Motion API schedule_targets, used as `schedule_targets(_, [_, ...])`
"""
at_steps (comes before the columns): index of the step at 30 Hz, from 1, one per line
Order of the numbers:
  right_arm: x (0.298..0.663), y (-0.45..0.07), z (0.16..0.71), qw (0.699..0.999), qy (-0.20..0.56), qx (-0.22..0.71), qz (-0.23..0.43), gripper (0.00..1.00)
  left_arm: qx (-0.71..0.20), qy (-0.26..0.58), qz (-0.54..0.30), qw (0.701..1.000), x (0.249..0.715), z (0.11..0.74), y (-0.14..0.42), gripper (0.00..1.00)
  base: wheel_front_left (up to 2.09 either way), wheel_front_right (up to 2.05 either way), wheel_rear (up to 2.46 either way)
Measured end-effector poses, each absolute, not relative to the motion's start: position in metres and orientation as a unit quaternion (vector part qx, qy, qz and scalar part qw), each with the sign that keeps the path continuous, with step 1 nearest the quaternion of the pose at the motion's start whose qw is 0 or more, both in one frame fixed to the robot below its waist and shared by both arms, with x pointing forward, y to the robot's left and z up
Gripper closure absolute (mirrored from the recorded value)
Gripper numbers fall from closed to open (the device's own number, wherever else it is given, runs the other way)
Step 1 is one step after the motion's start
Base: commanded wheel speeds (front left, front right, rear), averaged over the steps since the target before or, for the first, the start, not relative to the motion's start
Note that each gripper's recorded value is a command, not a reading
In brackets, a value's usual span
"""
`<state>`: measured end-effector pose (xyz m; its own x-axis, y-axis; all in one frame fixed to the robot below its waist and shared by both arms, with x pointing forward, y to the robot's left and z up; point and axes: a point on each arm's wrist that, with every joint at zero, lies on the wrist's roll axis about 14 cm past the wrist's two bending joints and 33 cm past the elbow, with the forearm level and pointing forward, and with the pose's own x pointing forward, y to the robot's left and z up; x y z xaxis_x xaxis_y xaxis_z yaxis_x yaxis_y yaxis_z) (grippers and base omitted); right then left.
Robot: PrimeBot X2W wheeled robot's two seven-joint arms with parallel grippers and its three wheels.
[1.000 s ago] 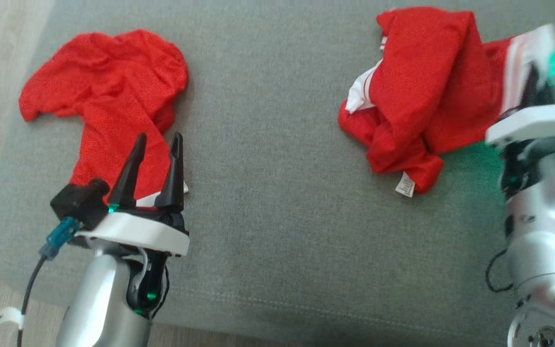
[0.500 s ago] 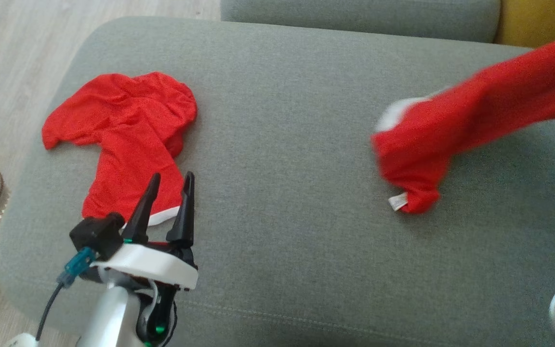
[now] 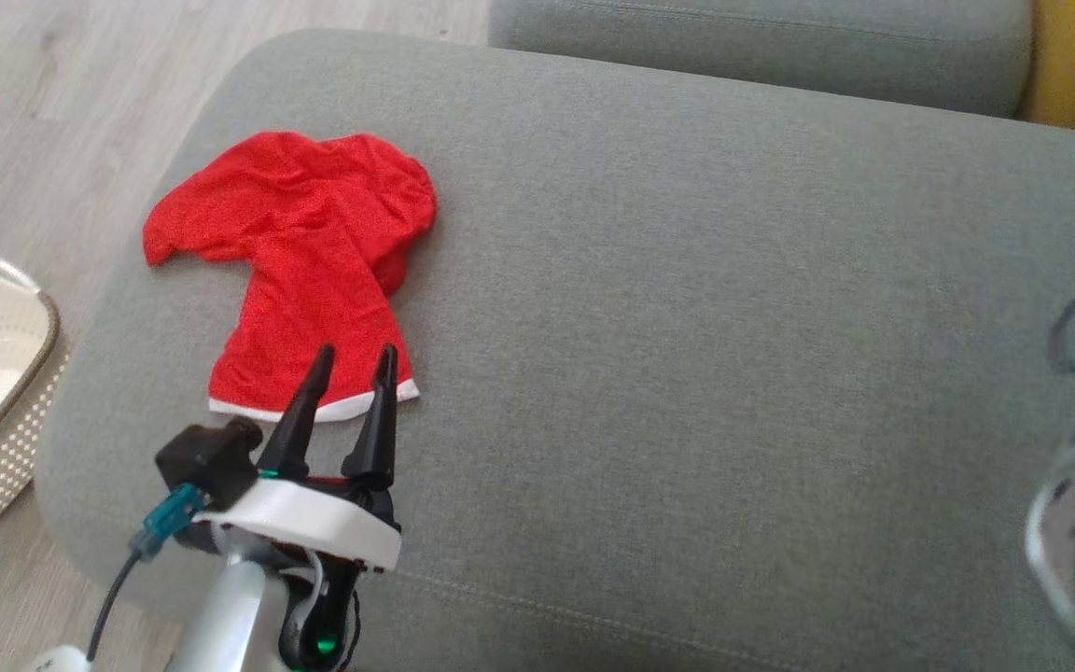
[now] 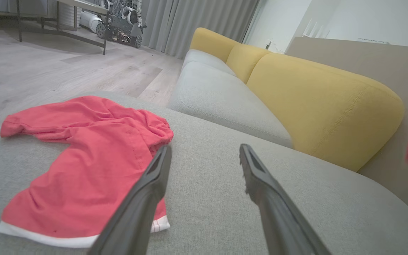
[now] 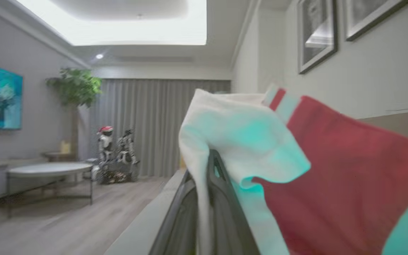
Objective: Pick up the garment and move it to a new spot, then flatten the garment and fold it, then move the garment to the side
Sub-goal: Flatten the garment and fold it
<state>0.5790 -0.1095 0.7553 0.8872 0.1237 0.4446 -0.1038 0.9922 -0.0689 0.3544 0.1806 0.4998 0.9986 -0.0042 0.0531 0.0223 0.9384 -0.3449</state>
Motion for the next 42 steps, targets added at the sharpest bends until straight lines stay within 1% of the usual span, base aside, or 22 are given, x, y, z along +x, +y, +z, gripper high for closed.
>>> schedule_targets(2, [0.578, -0.069, 0.721, 0.974, -0.192, -0.035, 0.111, 1.00, -0.175, -0.024, -0.004, 0.984, 0.353, 0.499, 0.182, 0.00, 0.00, 0.00, 0.00])
schedule_targets(5, [0.569, -0.023, 0.648, 0.976, -0.112, -0.052, 0.182, 1.00, -0.180, -0.022, 0.004, 0.983, 0.351, 0.497, 0.186, 0.00, 0.00, 0.00, 0.00])
schedule_targets(7, [0.554, 0.003, 0.596, 0.971, -0.052, -0.050, 0.229, 1.00, -0.181, -0.021, 0.006, 0.983, 0.351, 0.496, 0.187, 0.00, 0.00, 0.00, 0.00])
schedule_targets(10, [0.518, 0.042, 0.528, 0.952, 0.028, -0.047, 0.302, 1.00, -0.179, -0.020, 0.008, 0.984, 0.352, 0.495, 0.189, 0.00, 0.00, 0.00, 0.00])
schedule_targets(13, [0.491, 0.066, 0.492, 0.933, 0.075, -0.043, 0.348, 1.00, -0.179, -0.015, 0.012, 0.984, 0.352, 0.493, 0.191, 0.00, 0.00, 0.00, 0.00])
schedule_targets(17, [0.469, 0.092, 0.480, 0.912, 0.091, -0.043, 0.397, 1.00, -0.181, -0.015, 0.018, 0.983, 0.353, 0.492, 0.194, 0.00, 0.00, 0.00, 0.00])
schedule_targets(18, [0.464, 0.098, 0.479, 0.907, 0.092, -0.043, 0.408, 0.73, -0.181, -0.015, 0.018, 0.983, 0.353, 0.492, 0.194, 0.00, 0.00, 0.00, 0.00])
schedule_targets(19, [0.459, 0.103, 0.479, 0.903, 0.091, -0.043, 0.419, 0.00, -0.181, -0.014, 0.018, 0.983, 0.353, 0.492, 0.194, 0.00, 0.00, 0.00, 0.00])
schedule_targets(23, [0.443, 0.115, 0.481, 0.891, 0.093, -0.035, 0.443, 0.00, -0.182, -0.014, 0.016, 0.983, 0.353, 0.491, 0.193, 0.00, 0.00, 0.00, 0.00])
schedule_targets(28, [0.448, 0.102, 0.489, 0.902, 0.086, -0.030, 0.423, 0.00, -0.184, -0.020, 0.001, 0.983, 0.356, 0.497, 0.185, 0.00, 0.00, 0.00, 0.00])
schedule_targets(32, [0.462, 0.073, 0.492, 0.920, 0.081, -0.033, 0.382, 0.00, -0.186, -0.028, -0.015, 0.982, 0.362, 0.503, 0.176, 0.00, 0.00, 0.00, 0.00])
schedule_targets(38, [0.485, 0.019, 0.511, 0.952, 0.048, -0.021, 0.303, 0.00, -0.187, -0.031, -0.047, 0.981, 0.370, 0.508, 0.156, 0.00, 0.00, 0.00, 0.00])
schedule_targets(42, [0.489, -0.028, 0.510, 0.970, 0.038, -0.006, 0.241, 0.00, -0.186, -0.037, -0.069, 0.979, 0.375, 0.514, 0.142, 0.00, 0.00, 0.00, 0.00])
